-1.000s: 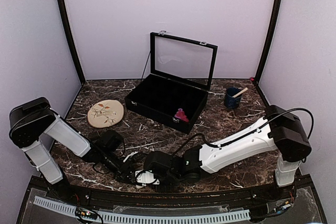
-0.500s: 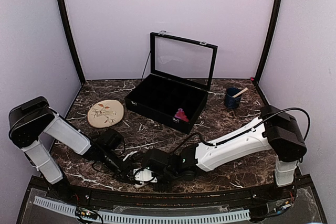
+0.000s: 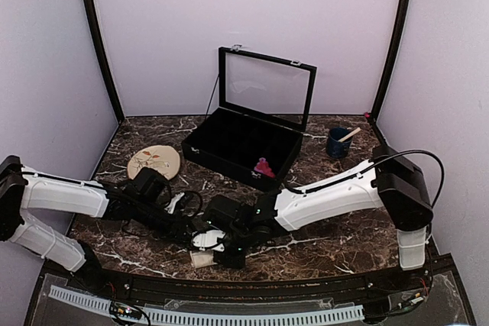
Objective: Roll the socks
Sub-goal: Roll the sock at the center of the board.
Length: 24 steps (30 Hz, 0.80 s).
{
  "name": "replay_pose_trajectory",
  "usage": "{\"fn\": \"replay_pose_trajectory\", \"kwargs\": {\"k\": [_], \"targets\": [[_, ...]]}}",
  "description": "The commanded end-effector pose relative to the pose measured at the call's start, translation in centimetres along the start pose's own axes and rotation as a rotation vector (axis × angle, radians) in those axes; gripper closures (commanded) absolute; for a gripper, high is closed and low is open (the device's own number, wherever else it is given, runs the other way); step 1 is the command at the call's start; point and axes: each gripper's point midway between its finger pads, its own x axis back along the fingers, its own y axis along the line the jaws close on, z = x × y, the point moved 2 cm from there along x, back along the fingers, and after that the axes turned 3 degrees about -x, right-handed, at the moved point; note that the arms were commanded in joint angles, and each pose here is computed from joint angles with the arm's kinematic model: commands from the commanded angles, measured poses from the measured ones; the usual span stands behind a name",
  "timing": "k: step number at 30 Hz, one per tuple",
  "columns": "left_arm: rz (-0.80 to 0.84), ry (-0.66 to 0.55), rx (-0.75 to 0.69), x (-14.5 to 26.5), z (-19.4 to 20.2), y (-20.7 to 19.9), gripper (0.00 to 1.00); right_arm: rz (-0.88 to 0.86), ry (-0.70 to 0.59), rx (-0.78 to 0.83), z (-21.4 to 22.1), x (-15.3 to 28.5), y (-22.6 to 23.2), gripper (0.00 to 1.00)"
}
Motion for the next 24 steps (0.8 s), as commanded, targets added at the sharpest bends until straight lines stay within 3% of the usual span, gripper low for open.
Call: {"fn": "replay_pose_trajectory", "kwargs": {"k": [1,12,18,24], "targets": [[-0.193,-0.121,0.038,2.2,-0.4,2.6,0.57,-0.119,0.085,-0.092,1.3,-0.6,0.5,1.0],[-0.32,-0.415,0.024,7.8,-0.3,4.0,0.6,-0.314,0.126,-0.238,0.0,-0.4,0.6,1.0],[-0.344,-0.442,-0.026,8.0,0.8,3.9,0.67,-0.378,0.139,-0.298,0.4,-0.6,0.3,1.0],[-0.395,-0.432,-0.172,7.0,2.0,2.1,0.68,-0.43,0.13,-0.353,0.0,-0.5,-0.6,1.0]]}}
